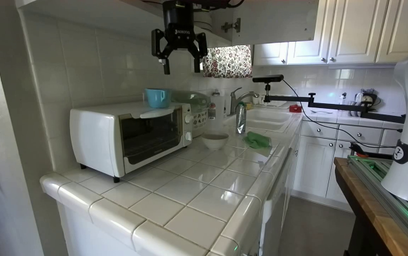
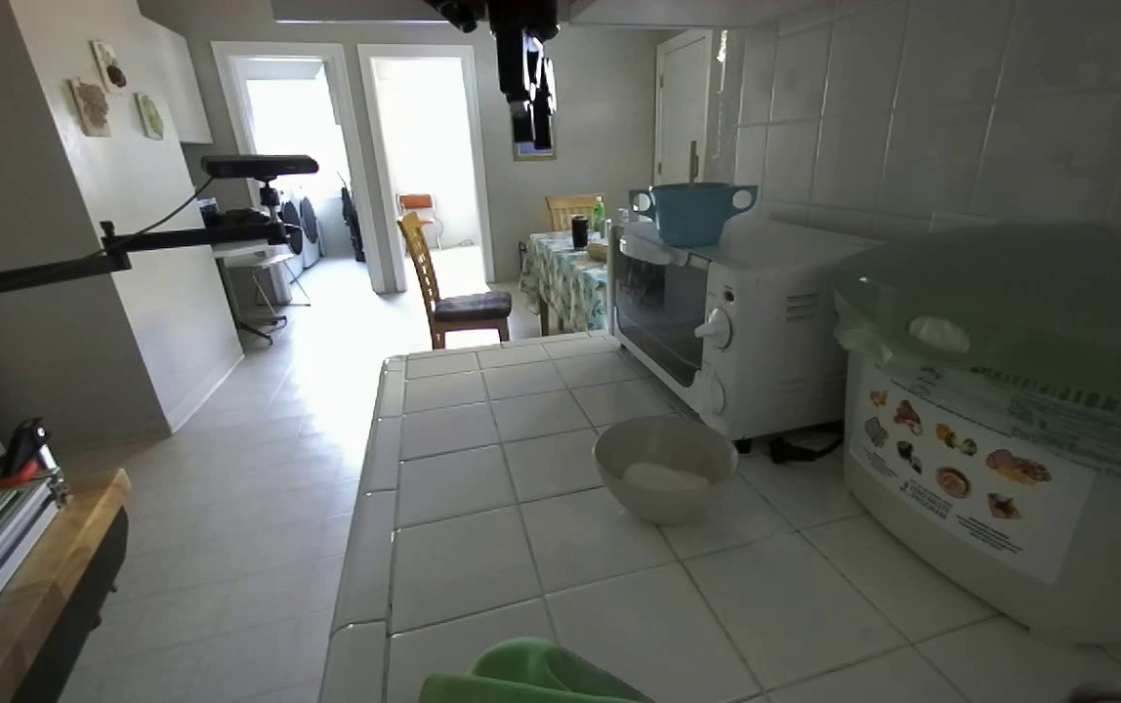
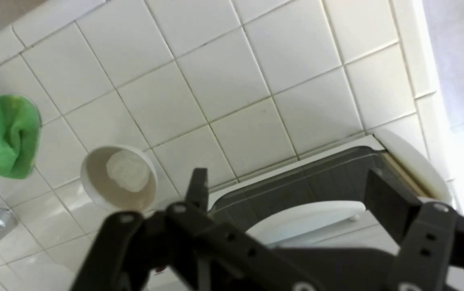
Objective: Pick up the cup and put it on top of the microwave
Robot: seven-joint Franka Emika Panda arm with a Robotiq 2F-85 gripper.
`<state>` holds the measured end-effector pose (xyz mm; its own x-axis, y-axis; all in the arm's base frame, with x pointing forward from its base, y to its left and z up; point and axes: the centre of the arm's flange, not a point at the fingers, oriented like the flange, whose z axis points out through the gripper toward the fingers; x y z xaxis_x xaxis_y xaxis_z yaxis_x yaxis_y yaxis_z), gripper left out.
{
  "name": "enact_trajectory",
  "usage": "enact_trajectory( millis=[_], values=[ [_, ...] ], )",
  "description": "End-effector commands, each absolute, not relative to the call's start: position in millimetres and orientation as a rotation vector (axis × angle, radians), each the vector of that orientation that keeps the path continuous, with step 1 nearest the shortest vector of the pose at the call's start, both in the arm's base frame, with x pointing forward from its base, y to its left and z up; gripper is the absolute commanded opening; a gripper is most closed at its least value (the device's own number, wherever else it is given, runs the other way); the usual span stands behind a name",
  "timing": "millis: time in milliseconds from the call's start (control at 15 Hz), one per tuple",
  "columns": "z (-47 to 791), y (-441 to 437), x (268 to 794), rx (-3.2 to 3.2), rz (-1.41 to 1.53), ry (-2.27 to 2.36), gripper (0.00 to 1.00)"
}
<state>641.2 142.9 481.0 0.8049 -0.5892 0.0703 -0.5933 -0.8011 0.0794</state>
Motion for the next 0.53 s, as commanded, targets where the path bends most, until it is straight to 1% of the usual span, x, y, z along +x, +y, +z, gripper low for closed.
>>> enact_trajectory(
  millis=[0, 467],
  values=[
    [488.7, 133.7, 619.1, 2.968, -0.041, -0.853, 1.00],
    [520.1, 115.8, 583.1, 3.007, -0.076, -0.680, 1.00]
  ],
)
